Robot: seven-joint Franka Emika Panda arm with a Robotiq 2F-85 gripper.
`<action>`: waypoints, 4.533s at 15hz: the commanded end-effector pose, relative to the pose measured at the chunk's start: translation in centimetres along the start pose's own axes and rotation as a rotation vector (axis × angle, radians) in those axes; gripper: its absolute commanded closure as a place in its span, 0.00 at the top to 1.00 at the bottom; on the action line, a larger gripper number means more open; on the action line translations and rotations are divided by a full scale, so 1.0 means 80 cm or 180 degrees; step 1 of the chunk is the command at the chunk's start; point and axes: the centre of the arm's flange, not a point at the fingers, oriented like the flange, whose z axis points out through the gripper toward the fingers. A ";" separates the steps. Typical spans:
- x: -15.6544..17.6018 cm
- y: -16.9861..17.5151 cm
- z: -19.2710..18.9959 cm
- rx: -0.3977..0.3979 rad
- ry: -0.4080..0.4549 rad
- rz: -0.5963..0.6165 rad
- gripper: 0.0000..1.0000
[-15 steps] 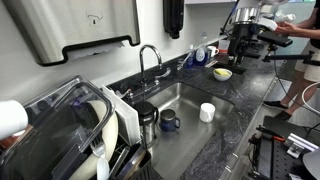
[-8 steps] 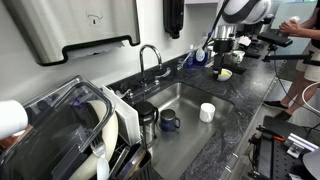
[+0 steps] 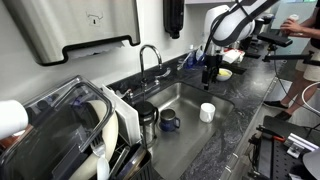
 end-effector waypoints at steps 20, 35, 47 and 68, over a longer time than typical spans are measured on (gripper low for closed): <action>-0.050 -0.039 0.158 0.0481 0.0441 0.2529 1.00; -0.037 -0.038 0.237 0.0231 0.0542 0.2895 0.58; -0.032 -0.039 0.219 -0.0082 0.0697 0.3037 0.03; -0.025 -0.212 0.233 0.0407 0.0449 0.0333 0.03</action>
